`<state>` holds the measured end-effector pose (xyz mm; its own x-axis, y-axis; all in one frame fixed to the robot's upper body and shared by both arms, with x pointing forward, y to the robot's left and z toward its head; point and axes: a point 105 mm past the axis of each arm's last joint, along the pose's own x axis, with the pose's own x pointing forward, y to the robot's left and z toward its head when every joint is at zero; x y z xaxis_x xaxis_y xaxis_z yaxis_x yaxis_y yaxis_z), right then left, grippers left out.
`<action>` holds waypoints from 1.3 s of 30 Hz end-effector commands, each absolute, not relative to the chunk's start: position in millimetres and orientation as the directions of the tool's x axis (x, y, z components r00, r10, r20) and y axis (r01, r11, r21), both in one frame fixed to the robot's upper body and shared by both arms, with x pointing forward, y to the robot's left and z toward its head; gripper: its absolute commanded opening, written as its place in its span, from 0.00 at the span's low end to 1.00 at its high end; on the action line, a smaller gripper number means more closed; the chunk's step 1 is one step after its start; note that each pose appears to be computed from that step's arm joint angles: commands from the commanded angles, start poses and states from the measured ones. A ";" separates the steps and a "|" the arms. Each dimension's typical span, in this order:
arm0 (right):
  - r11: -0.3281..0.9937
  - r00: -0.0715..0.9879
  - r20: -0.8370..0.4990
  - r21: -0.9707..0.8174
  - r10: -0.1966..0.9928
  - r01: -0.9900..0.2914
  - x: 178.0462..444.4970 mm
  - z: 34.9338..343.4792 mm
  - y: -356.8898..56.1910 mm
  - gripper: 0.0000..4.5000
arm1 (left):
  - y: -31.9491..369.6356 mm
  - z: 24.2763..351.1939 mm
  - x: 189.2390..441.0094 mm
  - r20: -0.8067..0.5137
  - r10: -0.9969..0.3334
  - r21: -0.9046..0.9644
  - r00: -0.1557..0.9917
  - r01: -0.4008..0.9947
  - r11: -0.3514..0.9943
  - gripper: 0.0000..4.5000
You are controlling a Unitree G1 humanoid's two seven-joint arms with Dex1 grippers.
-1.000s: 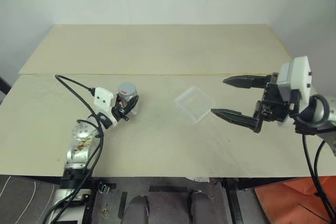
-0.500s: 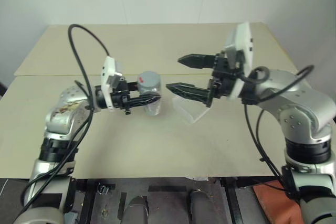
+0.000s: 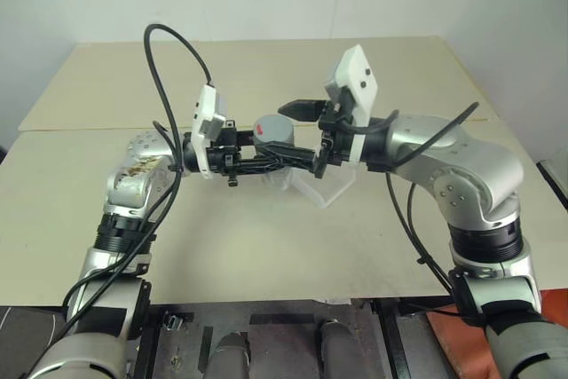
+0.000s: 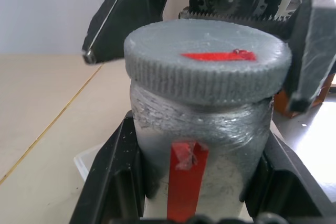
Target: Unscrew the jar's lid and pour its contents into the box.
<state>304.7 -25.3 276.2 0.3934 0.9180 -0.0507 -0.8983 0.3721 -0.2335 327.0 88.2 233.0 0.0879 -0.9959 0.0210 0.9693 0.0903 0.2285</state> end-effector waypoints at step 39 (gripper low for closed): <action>0.015 0.027 -0.030 -0.341 0.999 -0.940 302.1 279.6 -32.5 0.99 | 103.9 244.1 298.3 0.031 -0.999 0.302 0.016 0.953 0.024 0.43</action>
